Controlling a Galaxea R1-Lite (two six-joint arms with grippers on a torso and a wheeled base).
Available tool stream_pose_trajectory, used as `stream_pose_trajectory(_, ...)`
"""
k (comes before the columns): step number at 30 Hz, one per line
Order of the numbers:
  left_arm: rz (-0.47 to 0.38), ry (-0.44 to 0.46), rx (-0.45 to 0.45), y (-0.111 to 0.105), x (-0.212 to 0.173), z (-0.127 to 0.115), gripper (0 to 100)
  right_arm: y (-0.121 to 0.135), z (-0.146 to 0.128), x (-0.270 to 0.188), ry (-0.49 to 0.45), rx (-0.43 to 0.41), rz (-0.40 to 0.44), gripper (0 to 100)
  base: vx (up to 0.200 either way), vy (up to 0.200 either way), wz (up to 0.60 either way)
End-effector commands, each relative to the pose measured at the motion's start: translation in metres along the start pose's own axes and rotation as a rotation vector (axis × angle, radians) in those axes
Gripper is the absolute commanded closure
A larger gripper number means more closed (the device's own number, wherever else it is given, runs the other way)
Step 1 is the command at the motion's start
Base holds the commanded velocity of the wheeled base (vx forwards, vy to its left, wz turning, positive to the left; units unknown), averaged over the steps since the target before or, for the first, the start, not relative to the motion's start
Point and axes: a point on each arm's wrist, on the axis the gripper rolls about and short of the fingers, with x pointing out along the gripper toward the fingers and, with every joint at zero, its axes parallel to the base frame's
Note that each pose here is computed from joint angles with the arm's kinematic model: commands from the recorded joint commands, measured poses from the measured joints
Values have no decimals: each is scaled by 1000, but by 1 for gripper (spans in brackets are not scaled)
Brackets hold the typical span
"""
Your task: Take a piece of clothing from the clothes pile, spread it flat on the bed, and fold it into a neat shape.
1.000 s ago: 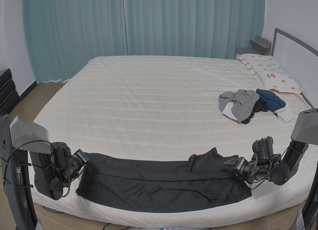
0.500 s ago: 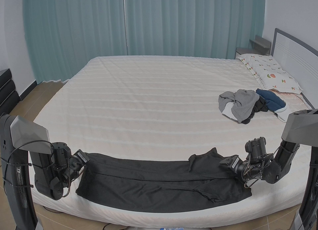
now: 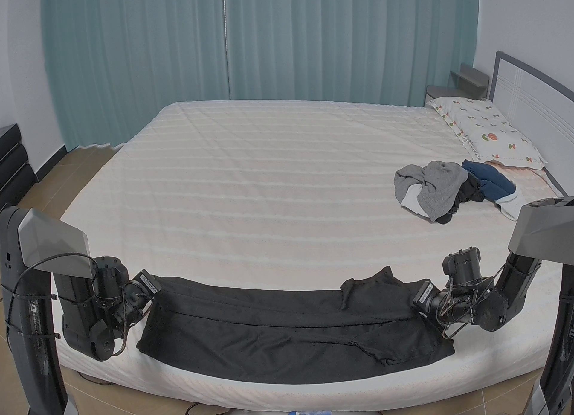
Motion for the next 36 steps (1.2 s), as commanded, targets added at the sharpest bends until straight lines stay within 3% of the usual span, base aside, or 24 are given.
stream_pose_trajectory(1,-8,-9,1,-1,-1,1,100,3,4,-4,-15,2,15,100,0,0,0)
stream_pose_trajectory(9,-45,-56,60,-8,9,12,100,31,28,-2,-160,10,136,100,0,0,0)
stream_pose_trajectory(14,-97,-142,47,-20,25,28,100,47,42,8,-256,20,198,100,0,0,0)
stream_pose_trajectory(22,-134,-193,-22,-28,30,39,100,54,48,14,-384,19,307,100,0,0,0)
stream_pose_trajectory(29,-129,-199,-59,-24,33,41,100,43,39,22,-357,12,273,100,0,0,0)
stream_pose_trajectory(36,-171,-212,-67,-32,8,56,100,31,43,22,-359,14,241,100,0,0,0)
